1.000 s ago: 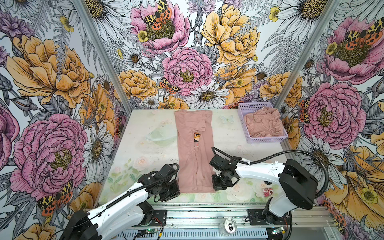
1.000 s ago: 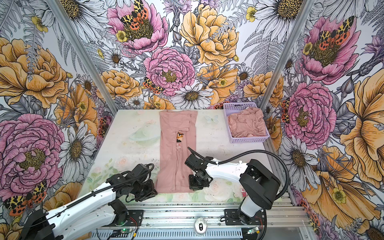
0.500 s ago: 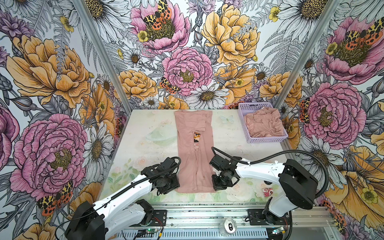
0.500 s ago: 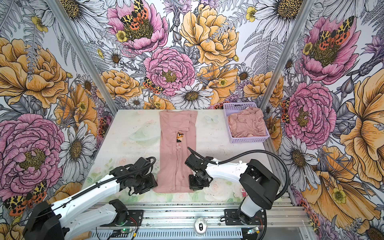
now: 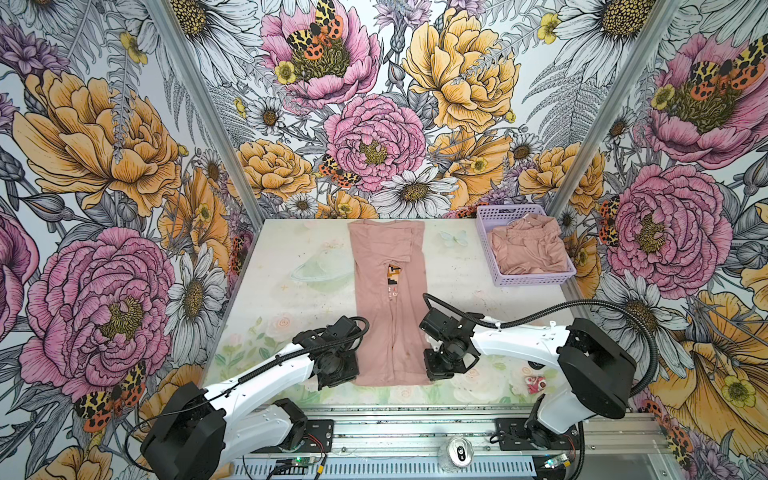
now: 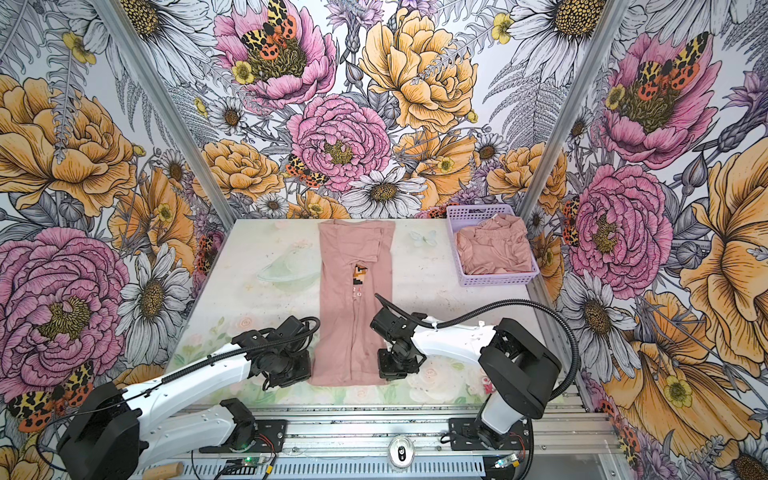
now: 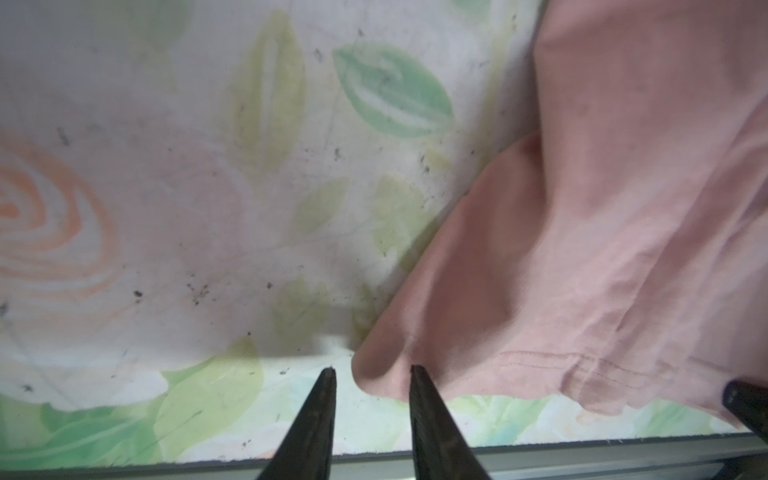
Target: Fold and stack the mixed laundry pile
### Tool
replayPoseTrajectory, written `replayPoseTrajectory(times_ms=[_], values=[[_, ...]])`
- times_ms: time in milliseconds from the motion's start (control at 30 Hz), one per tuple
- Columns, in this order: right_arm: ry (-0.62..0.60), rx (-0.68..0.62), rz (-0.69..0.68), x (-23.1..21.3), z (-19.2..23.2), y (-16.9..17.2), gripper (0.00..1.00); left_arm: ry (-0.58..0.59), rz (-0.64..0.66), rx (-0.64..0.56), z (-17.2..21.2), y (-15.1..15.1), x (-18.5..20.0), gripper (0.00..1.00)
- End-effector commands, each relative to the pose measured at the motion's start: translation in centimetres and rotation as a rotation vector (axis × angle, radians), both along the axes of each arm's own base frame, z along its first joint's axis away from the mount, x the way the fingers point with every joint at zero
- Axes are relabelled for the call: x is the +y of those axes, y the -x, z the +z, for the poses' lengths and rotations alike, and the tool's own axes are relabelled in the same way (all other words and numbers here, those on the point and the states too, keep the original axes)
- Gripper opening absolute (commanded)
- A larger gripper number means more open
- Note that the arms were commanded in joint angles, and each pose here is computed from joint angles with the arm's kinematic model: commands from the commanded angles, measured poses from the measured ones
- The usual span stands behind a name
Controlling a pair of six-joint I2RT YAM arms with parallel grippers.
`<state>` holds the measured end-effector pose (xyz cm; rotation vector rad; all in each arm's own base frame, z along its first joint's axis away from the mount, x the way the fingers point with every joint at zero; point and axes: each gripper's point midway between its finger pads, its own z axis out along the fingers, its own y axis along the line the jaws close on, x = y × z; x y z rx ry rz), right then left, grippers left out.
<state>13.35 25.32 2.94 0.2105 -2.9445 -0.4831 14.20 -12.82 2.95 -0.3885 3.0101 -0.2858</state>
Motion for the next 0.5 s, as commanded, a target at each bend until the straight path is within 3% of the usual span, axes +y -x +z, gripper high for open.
replayPoseTrajectory(times_ms=[0,167,333,467], values=[[0.001,-0.008,0.005,-0.2,0.2,-0.2,0.0,-0.021,-0.019,-0.026,-0.5,-0.5,0.0,0.32],[0.003,-0.007,0.005,-0.1,0.1,-0.2,0.0,-0.018,-0.032,-0.002,-1.5,-0.5,-0.5,0.29],[0.001,-0.007,-0.003,-0.3,0.0,-0.1,0.0,-0.021,-0.05,0.046,-2.4,0.4,-0.8,0.0],[-0.002,-0.007,-0.006,-0.3,0.1,0.0,0.0,0.016,-0.027,0.068,-2.3,1.5,-1.1,0.0]])
